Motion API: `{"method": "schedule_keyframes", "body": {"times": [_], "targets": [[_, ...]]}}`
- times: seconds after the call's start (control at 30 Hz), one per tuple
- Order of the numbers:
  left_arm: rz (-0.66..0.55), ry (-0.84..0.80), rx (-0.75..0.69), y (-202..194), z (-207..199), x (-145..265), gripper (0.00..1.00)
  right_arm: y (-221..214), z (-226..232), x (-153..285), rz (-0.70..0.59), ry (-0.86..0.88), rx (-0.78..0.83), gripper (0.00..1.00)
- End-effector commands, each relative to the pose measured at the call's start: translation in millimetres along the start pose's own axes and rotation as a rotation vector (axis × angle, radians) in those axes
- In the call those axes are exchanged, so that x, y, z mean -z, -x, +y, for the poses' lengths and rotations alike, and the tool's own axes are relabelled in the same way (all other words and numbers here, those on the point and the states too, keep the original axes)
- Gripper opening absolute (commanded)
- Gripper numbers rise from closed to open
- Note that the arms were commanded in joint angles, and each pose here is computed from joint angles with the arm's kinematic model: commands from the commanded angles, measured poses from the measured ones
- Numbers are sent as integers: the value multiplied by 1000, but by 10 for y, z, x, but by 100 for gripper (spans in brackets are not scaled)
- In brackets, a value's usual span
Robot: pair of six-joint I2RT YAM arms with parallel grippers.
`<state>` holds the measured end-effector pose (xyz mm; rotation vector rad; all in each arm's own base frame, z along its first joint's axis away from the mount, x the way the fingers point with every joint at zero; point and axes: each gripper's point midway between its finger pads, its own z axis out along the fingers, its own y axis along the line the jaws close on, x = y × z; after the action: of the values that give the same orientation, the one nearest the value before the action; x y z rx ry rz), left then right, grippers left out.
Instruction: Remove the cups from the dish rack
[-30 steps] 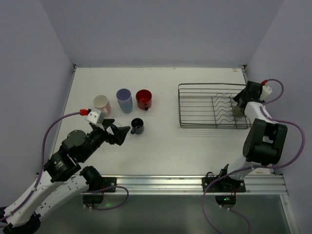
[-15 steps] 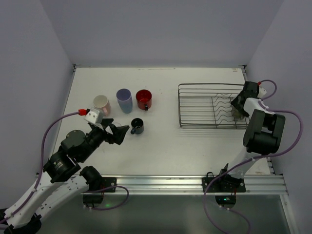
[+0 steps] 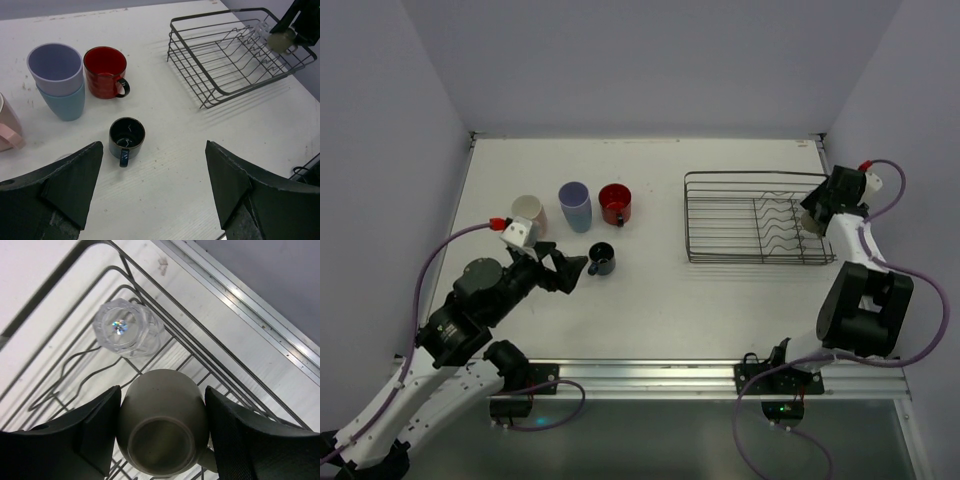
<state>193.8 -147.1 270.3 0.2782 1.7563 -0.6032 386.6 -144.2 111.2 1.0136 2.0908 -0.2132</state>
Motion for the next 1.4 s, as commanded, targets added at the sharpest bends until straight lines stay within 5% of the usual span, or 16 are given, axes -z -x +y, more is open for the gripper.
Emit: {"method": "schedule_keyframes", "body": {"times": [0.0, 0.33, 0.67, 0.93, 1.37], "targets": [[6, -43, -27, -6, -63, -52, 88, 331, 159, 289, -121, 102, -81, 24], [28, -156, 13, -9, -299, -165, 86, 287, 618, 1069, -151, 507, -216, 23], [88, -490, 202, -47, -968, -389, 76, -524, 1417, 2411, 37, 1117, -195, 24], [100, -641, 335, -40, -1386, -803, 72, -1095, 1611, 3216, 278, 1472, -177, 24], [52, -746, 401, 94, -1795, -1080, 64, -1660, 1666, 3721, 524, 1688, -143, 24]]}}
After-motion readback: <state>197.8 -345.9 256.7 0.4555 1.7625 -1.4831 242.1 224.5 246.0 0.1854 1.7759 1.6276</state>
